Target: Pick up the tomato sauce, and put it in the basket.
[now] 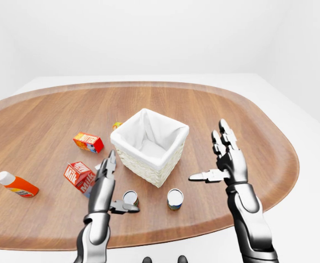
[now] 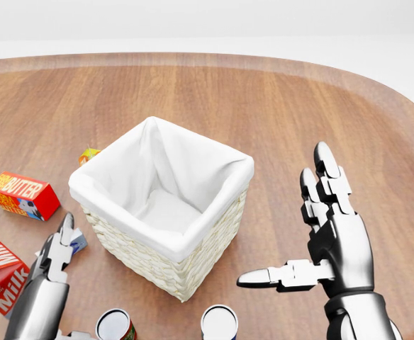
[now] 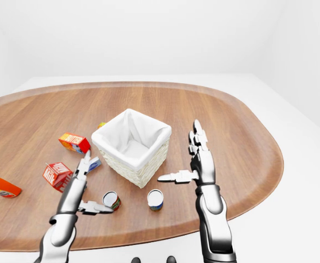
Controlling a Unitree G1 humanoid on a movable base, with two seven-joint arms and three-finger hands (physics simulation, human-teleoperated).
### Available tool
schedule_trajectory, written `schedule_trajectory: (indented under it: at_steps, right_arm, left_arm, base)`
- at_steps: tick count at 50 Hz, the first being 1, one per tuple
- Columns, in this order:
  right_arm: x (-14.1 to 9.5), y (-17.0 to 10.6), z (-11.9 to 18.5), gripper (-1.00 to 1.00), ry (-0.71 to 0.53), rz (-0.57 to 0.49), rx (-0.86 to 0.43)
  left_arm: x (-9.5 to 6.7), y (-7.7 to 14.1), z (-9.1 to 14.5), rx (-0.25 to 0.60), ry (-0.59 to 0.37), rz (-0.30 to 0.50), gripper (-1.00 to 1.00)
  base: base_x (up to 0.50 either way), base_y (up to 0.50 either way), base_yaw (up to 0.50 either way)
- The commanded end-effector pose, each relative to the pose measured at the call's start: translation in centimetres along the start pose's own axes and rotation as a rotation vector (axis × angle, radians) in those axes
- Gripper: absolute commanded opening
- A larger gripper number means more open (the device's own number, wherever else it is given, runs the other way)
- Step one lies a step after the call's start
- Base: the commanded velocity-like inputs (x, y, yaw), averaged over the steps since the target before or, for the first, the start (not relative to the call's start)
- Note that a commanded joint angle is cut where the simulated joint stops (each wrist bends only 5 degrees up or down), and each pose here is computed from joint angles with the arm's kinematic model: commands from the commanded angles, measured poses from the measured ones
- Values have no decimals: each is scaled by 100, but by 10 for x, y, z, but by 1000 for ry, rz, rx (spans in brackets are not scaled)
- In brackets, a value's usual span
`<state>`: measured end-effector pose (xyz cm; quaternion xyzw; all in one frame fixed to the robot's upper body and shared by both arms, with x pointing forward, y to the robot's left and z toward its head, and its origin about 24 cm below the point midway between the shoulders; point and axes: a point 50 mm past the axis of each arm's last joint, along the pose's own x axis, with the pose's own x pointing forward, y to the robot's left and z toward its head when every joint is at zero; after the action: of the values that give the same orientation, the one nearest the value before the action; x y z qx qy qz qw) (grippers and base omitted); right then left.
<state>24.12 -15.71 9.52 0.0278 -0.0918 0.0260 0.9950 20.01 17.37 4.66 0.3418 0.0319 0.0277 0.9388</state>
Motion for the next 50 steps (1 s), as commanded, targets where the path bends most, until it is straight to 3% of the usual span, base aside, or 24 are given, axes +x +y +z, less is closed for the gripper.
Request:
schedule_trajectory:
  at_steps: [1,50]
  right_arm:
    - [0,0,0,100,-1,0,0]
    - [0,0,-2,100,7,0,2]
  left_arm:
    - [1,-4,-3,7,7,-7,100]
    - [7,-28,-25,40,41,-46,100]
  base:
    - [0,0,0]
    - [0,0,0]
